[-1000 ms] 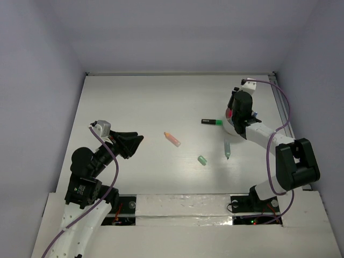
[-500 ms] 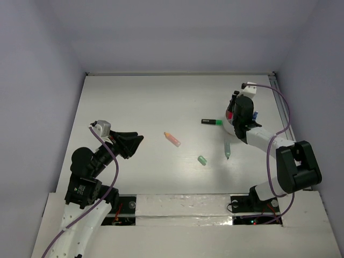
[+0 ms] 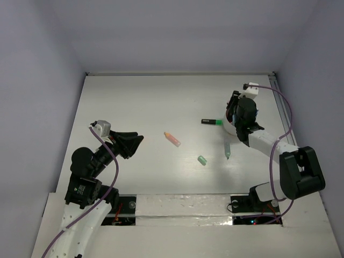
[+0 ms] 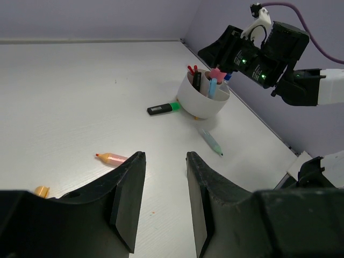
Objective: Sort the stationery into containers
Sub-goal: Place the pen in the storage box, then pick up the pen from the center of the board.
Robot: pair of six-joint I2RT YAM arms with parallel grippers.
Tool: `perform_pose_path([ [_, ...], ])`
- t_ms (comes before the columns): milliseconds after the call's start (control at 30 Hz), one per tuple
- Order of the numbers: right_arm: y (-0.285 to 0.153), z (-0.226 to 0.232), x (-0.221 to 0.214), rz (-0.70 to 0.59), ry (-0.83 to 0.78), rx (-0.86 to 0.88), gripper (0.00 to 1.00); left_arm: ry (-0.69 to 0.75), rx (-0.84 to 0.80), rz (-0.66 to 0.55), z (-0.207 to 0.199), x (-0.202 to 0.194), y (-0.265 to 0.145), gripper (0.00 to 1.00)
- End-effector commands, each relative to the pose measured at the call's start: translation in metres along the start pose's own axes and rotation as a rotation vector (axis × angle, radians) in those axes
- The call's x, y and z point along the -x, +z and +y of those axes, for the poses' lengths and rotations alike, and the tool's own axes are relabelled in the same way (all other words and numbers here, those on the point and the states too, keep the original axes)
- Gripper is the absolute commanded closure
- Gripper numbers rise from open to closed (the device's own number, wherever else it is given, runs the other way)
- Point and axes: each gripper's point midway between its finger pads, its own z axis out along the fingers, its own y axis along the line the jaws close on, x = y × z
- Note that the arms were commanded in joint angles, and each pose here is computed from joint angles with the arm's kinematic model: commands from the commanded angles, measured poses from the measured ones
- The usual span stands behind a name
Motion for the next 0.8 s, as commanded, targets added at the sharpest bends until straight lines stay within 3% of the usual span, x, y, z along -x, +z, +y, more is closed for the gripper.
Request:
perform_pose_path([
  [0, -0.006, 0.001, 0.032, -0.081, 0.046, 0.011, 0.52, 0.034, -0.044, -0.063, -0.012, 0.018, -0.002, 0.67],
  [67, -0.009, 0.001, 0.034, -0.080, 0.049, 0.014, 0.53, 0.034, -0.042, -0.062, -0.011, 0.017, -0.002, 0.67],
  [167, -0.019, 0.014, 0.044, -0.080, 0.041, 0.056, 0.62, 0.034, -0.044, -0.061, -0.011, 0.017, -0.002, 0.67],
  [233, -0.027, 0.038, 0.052, -0.057, 0.003, 0.143, 0.81, 0.034, -0.044, -0.061, -0.011, 0.017, -0.002, 0.67],
  [300, -0.036, 0.071, 0.049, 0.006, -0.043, 0.313, 0.91, 0.033, -0.042, -0.062, -0.011, 0.017, -0.002, 0.67],
  [400, -0.055, 0.121, 0.031, 0.193, -0.160, 0.578, 0.92, 0.034, -0.041, -0.064, -0.011, 0.018, -0.002, 0.67],
  [433, -0.065, 0.123, 0.009, 0.304, -0.204, 0.609, 0.92, 0.035, -0.043, -0.065, -0.012, 0.018, -0.003, 0.67],
  [500, -0.077, 0.150, -0.004, 0.399, -0.285, 0.731, 0.92, 0.035, -0.042, -0.065, -0.011, 0.018, -0.002, 0.67],
  [633, -0.093, 0.160, -0.035, 0.536, -0.376, 0.801, 0.92, 0.035, -0.042, -0.065, -0.011, 0.018, -0.003, 0.67],
  [667, -0.093, 0.159, -0.040, 0.565, -0.389, 0.802, 0.90, 0.034, -0.044, -0.066, -0.012, 0.018, -0.003, 0.67],
  [767, -0.089, 0.157, -0.063, 0.691, -0.451, 0.780, 0.73, 0.035, -0.043, -0.067, -0.012, 0.019, -0.003, 0.67],
])
